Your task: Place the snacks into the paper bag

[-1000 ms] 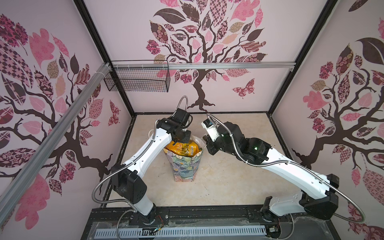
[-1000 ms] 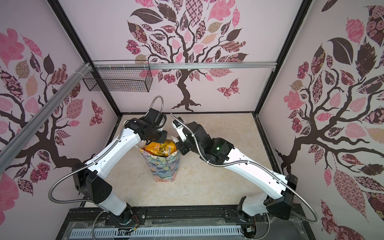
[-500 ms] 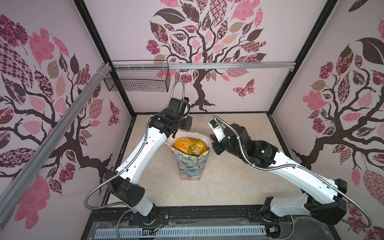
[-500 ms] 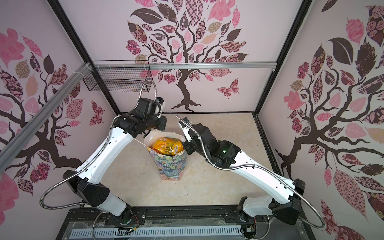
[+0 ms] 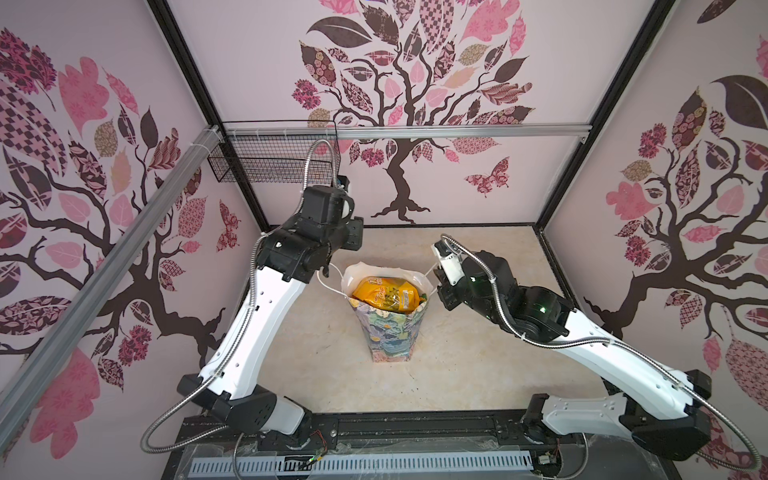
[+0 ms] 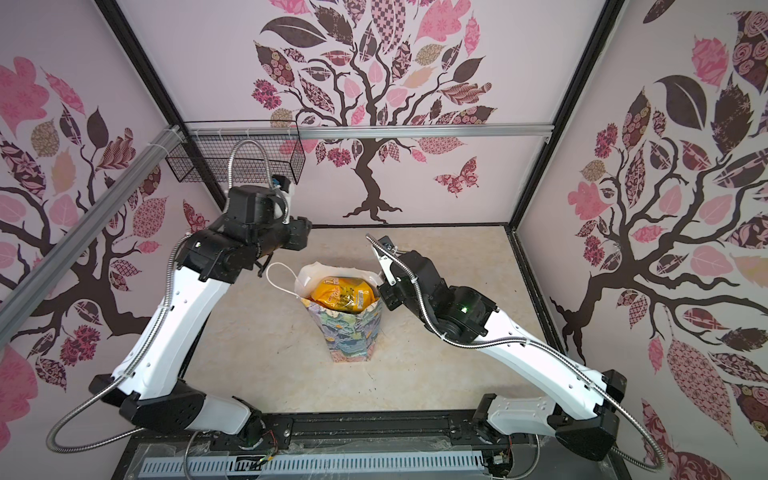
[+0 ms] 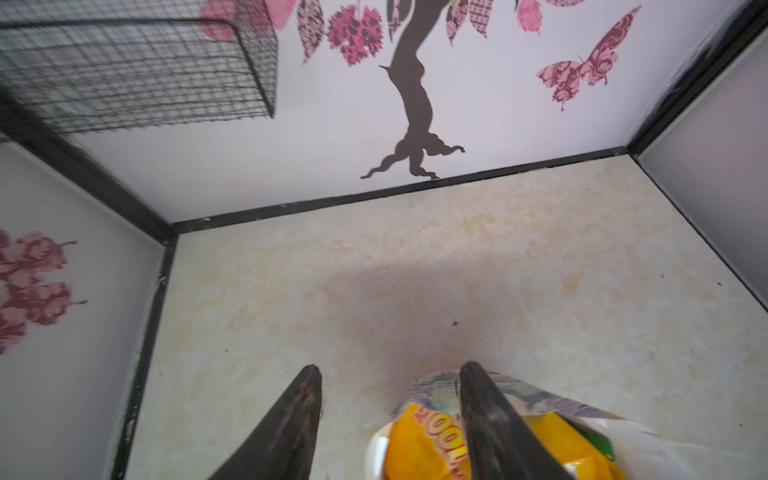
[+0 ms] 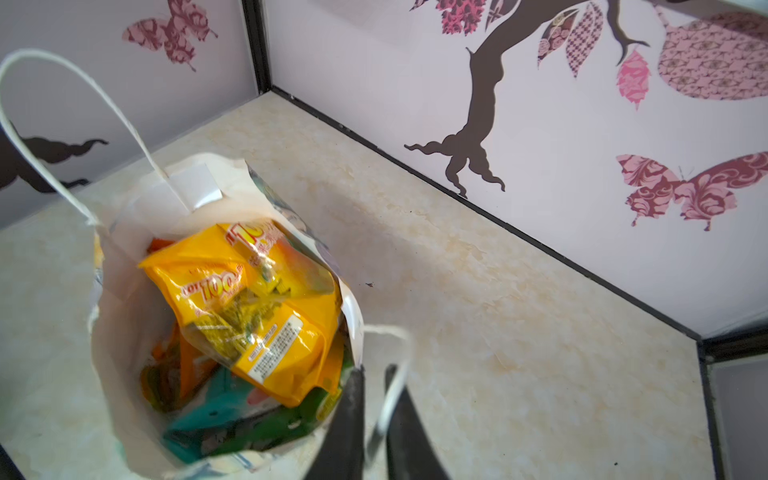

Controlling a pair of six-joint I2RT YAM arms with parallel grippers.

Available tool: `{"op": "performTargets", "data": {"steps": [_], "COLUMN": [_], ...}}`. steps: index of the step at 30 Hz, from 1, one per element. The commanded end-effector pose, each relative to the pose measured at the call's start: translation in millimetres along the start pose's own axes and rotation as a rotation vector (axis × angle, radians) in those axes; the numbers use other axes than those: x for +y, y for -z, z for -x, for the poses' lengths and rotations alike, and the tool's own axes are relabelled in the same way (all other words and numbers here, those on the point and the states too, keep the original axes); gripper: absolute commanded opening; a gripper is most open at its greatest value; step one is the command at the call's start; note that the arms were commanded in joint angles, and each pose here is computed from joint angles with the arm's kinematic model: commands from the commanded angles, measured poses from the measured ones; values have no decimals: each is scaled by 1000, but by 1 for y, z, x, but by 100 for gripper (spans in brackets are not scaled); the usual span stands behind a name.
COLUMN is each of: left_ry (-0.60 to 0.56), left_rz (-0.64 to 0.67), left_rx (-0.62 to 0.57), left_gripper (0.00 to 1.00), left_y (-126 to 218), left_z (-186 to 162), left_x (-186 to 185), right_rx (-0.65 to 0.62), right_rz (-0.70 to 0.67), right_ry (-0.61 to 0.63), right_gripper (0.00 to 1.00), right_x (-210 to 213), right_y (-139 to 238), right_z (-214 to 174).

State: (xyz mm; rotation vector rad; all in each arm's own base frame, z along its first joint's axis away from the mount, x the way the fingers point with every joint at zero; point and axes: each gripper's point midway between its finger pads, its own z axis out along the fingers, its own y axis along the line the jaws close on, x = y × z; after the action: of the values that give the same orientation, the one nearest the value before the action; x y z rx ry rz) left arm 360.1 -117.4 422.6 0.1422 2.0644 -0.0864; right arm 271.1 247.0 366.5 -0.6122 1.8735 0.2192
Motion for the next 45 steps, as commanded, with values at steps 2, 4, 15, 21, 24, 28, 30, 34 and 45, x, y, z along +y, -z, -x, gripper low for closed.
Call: {"op": "performTargets", "data": {"steps": [2, 4, 15, 21, 24, 28, 30, 34, 45], "left_ry": [88, 104, 343, 284, 225, 251, 267, 213, 112], "left_rz": [134, 211, 540, 687, 702, 599, 532, 504, 269], "left_rx": [-59, -77, -168, -172, -199, -247, -261, -262, -238], "left_gripper": [76, 86, 98, 98, 98, 98, 98, 98, 98], "left_y": [33, 42, 35, -20, -37, -61, -73, -89, -167], "left_z": [-6, -11, -106, -190, -217, -234, -238, -246, -270], "left_x": [42, 59, 151, 170, 175, 177, 179, 182, 151], "right_rx": [-129, -129, -134, -100, -70, -27, -15, -133, -215], "right_rz": [-57, -56, -346, -609, -683, -800, -841, -855, -667], "right_ry": [-77, -108, -384, -525, -656, -636, -611, -612, -339], "right_gripper": [49, 58, 76, 93, 100, 100, 100, 100, 100], "right_x": [-25, -27, -93, -169, -214, -244, -248, -252, -220], "right_y": [32, 38, 81, 54, 34, 7, -1, -9, -49], "right_z": [35, 36, -27, -109, -173, -250, -267, -272, -257]}}
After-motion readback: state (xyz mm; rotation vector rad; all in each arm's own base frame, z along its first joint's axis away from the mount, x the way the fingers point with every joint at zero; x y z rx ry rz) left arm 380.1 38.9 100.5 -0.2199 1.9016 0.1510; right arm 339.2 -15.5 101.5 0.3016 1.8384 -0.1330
